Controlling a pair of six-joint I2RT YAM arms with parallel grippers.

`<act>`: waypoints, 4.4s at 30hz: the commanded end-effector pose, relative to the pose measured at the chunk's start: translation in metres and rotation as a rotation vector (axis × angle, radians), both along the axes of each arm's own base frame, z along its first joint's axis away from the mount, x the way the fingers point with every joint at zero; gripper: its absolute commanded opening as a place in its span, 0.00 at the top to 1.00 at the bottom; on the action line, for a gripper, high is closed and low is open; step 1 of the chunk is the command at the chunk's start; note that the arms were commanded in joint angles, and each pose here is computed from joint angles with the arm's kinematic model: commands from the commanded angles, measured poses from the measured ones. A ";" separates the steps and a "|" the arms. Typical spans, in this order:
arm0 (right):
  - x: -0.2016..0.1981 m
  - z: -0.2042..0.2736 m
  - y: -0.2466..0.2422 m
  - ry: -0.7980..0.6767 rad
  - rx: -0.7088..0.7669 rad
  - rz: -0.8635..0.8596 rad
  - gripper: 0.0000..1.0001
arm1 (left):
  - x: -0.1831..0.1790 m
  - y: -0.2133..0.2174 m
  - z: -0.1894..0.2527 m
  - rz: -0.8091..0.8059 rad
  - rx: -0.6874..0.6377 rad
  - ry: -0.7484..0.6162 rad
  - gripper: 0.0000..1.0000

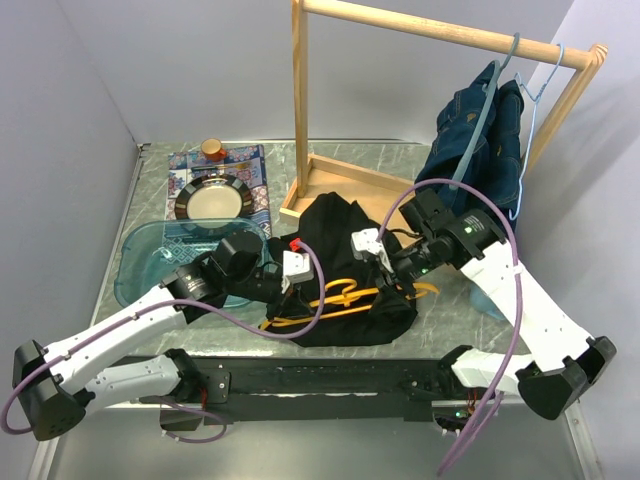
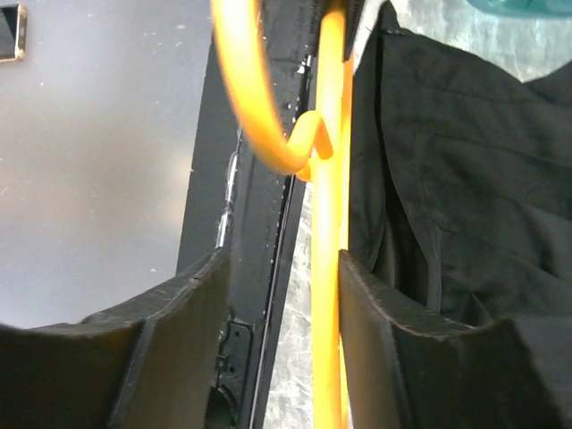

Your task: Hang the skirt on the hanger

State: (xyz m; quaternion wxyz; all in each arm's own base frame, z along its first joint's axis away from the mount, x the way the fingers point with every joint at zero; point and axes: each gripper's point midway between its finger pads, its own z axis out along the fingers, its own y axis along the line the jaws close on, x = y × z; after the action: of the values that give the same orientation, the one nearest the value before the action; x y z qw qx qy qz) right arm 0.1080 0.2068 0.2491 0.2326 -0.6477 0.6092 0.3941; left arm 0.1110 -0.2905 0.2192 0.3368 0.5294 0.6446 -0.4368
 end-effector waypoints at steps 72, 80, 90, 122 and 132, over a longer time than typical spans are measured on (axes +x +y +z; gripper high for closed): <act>-0.021 -0.018 -0.068 -0.066 -0.081 -0.272 1.00 | 0.069 0.050 -0.080 1.035 0.391 0.355 0.99; -0.018 -0.006 -0.062 -0.080 -0.062 -0.248 1.00 | 0.079 0.040 -0.036 1.015 0.295 0.324 0.99; -0.017 -0.008 -0.067 -0.096 -0.101 -0.266 1.00 | 0.091 0.027 -0.008 0.984 0.218 0.339 0.99; 0.077 0.034 -0.025 -0.175 0.097 -0.662 1.00 | 0.112 -0.070 0.158 0.676 -0.368 0.628 0.99; 0.104 0.037 -0.027 -0.166 0.291 -0.803 1.00 | 0.098 -0.066 0.113 0.616 -0.317 0.703 0.45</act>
State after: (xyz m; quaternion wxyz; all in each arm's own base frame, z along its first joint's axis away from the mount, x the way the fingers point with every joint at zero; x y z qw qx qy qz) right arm 0.1914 0.1695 0.2538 0.4316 -0.3706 0.7733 0.2799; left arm 0.2203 -0.3612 0.3106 0.2797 0.0455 0.8032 -0.5240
